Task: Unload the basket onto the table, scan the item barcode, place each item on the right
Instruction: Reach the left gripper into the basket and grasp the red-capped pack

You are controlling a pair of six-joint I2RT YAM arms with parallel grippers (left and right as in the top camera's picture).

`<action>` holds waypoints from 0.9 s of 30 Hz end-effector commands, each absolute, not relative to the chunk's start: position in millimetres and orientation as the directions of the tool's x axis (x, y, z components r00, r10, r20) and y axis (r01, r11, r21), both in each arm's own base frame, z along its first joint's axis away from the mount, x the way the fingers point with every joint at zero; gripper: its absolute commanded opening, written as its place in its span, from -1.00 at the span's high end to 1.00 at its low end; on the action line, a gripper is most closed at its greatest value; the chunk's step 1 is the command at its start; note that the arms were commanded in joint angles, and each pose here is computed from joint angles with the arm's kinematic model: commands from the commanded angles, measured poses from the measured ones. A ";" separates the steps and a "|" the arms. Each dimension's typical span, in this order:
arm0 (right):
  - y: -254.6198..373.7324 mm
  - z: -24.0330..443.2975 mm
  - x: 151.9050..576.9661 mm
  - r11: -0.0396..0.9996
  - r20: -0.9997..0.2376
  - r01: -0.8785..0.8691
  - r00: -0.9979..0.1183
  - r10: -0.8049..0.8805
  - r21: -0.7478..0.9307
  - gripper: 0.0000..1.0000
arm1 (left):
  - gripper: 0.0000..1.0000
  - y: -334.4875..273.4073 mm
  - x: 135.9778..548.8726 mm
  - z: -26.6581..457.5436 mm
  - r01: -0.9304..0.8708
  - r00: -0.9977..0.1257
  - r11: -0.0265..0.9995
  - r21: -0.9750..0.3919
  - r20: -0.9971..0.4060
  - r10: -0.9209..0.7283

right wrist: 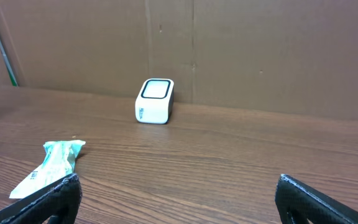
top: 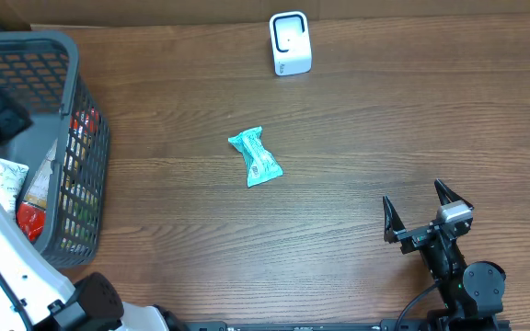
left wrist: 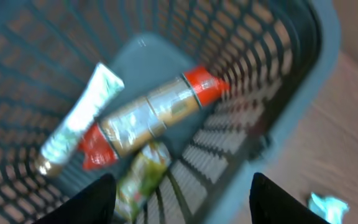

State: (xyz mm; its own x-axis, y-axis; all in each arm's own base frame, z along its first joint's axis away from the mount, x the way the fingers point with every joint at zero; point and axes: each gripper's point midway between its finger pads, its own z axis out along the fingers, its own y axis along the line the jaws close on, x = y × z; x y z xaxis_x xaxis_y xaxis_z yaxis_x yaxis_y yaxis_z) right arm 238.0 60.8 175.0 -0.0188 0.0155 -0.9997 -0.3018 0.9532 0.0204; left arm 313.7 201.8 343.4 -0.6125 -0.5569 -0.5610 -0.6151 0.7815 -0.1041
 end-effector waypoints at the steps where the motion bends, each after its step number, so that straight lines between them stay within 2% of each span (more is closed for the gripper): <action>1: 60.3 173.2 238.2 0.955 -1.000 -0.297 -0.014 0.015 0.018 -1.00 | -0.23 221.4 327.1 333.3 -0.583 -0.650 0.811 -0.043 -0.574 -0.498; 6: 60.3 173.2 238.2 0.955 -1.000 -0.297 -0.014 0.015 0.018 -1.00 | -0.09 245.5 359.3 303.9 -0.528 -0.706 0.849 0.015 -0.562 -0.430; 13: 60.3 173.2 238.2 0.955 -1.000 -0.297 -0.014 0.015 0.018 -1.00 | -0.14 253.7 384.8 239.8 -0.382 -0.836 0.924 0.037 -0.439 -0.328; 14: 60.3 173.2 238.2 0.955 -1.000 -0.297 -0.014 0.015 0.018 -1.00 | -0.18 253.0 387.7 231.1 -0.363 -0.848 0.932 0.027 -0.423 -0.318; 16: 60.3 173.2 238.2 0.955 -1.000 -0.297 -0.014 0.015 0.018 -1.00 | -0.54 253.3 390.7 206.2 -0.346 -0.875 0.938 0.010 -0.365 -0.319; 17: 60.3 173.2 238.2 0.955 -1.000 -0.297 -0.014 0.015 0.018 -1.00 | -0.61 253.5 391.2 196.5 -0.338 -0.885 0.941 0.006 -0.341 -0.316; 24: 60.3 173.2 238.2 0.955 -1.000 -0.297 -0.014 0.015 0.018 -1.00 | -0.95 257.6 395.1 133.7 -0.293 -0.934 0.956 -0.016 -0.206 -0.290; 27: 60.3 173.2 238.2 0.955 -1.000 -0.297 -0.014 0.015 0.018 -1.00 | -0.97 258.1 395.4 107.9 -0.280 -0.947 0.959 -0.031 -0.153 -0.282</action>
